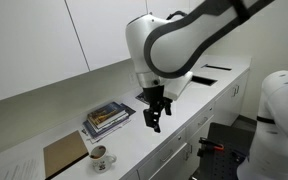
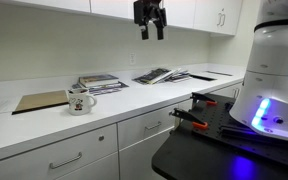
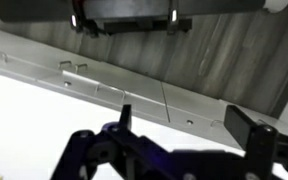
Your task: Remove the pen from the mug and put it on the counter
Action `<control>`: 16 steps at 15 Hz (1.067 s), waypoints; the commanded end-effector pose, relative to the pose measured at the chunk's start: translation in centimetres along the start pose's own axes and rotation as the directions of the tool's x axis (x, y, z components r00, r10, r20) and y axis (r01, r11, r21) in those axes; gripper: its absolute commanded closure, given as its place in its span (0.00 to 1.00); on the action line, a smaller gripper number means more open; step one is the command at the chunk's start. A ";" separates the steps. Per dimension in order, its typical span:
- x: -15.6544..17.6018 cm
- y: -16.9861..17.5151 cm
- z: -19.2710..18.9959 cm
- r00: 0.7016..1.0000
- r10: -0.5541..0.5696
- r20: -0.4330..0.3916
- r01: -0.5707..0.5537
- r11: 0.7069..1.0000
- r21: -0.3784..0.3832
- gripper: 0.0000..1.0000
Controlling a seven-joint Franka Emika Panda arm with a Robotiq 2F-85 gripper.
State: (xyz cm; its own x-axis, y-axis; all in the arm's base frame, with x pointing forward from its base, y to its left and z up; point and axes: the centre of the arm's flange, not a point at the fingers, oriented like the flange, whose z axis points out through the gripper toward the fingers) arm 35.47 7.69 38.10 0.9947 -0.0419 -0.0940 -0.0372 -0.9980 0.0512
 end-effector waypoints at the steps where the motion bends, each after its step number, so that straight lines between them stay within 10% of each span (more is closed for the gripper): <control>1: 7.0 -1.9 2.4 0.979 -0.195 -0.060 0.194 0.981 -0.020 0.00; 10: 20.1 -7.8 8.2 0.803 -0.596 0.019 0.592 0.795 -0.132 0.00; 11: 17.8 -6.8 8.2 0.839 -0.544 -0.026 0.539 0.836 -0.104 0.00; 16: 18.3 -6.9 8.6 0.838 -0.545 -0.022 0.541 0.835 -0.105 0.00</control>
State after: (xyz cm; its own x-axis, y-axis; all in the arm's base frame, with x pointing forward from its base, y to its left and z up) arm 53.09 13.39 27.53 0.8559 0.5103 -0.0842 0.5167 -0.8507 0.0965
